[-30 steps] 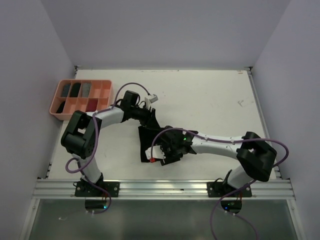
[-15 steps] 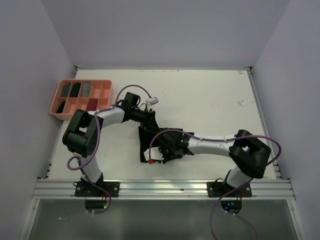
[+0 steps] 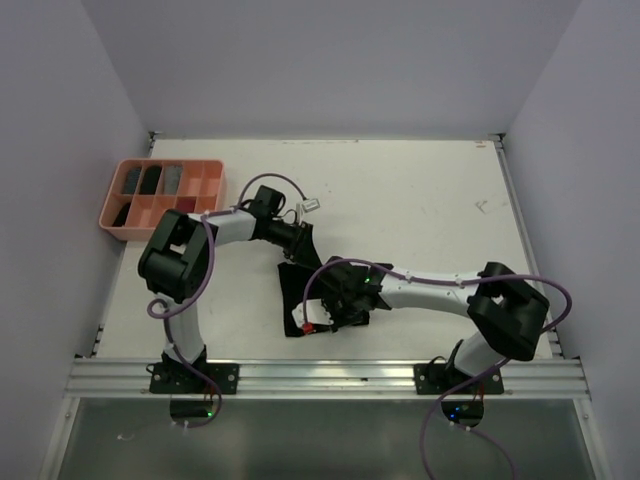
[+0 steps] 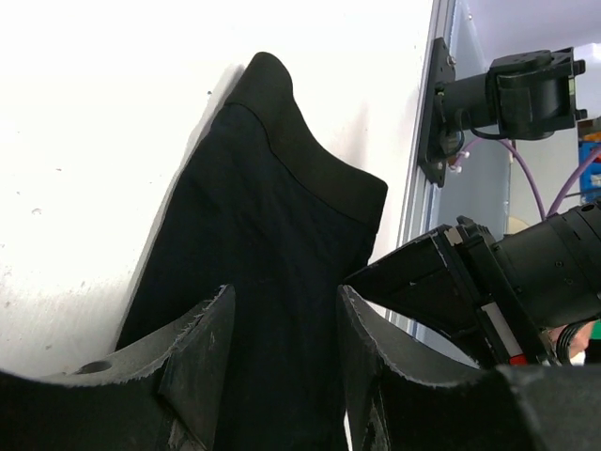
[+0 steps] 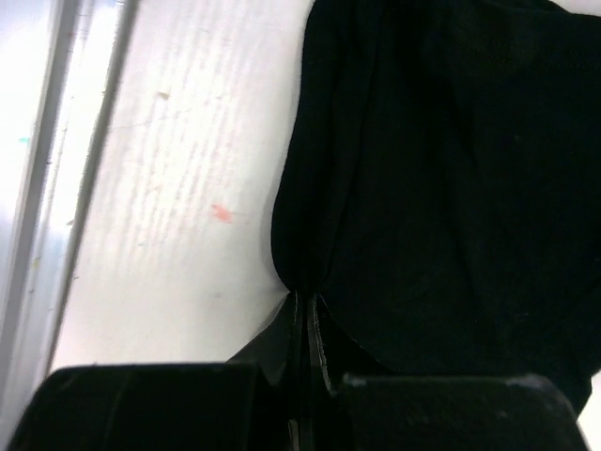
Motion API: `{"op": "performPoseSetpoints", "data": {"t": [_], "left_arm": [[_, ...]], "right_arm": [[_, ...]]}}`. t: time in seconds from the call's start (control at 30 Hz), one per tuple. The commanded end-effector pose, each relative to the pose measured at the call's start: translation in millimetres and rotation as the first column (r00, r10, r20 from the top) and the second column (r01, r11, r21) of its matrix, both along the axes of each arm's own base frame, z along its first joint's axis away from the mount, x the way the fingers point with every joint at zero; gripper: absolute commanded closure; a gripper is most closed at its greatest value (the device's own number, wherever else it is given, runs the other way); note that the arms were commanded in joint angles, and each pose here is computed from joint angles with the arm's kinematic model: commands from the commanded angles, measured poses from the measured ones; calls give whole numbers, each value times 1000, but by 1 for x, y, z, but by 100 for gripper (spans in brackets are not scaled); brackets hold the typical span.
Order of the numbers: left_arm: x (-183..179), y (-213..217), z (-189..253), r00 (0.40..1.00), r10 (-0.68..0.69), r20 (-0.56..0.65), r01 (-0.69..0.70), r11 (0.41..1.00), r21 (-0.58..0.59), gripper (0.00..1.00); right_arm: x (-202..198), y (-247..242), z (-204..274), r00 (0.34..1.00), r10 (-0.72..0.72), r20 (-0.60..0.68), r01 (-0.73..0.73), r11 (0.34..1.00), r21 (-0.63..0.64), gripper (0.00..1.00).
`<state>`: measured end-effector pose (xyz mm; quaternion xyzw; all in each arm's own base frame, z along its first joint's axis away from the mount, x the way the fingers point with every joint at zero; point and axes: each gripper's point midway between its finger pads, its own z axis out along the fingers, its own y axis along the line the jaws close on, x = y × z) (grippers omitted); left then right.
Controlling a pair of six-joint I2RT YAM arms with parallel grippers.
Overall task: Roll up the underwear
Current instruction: Fold the underwear
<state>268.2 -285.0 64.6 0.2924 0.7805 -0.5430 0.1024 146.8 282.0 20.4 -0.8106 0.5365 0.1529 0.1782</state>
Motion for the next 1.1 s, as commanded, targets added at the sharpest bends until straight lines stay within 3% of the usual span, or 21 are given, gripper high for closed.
{"op": "performPoseSetpoints", "data": {"t": [0.0, 0.33, 0.63, 1.07], "left_arm": [[-1, -4, 9, 999, -23, -37, 21, 999, -33, 49], [-21, 15, -36, 996, -26, -88, 36, 993, 111, 49], [-21, 35, -73, 999, -1, -40, 13, 955, 295, 50], [-29, 39, -83, 999, -26, -38, 37, 941, 337, 49]], "right_arm": [[-15, 5, 21, 996, 71, -52, -69, 997, 44, 100], [-24, 3, 40, 991, 43, -128, -34, 997, 66, 100], [10, 8, 67, 967, -62, -246, 94, 988, 120, 100], [54, 8, 66, 902, -144, -408, 194, 978, 83, 100]]}}
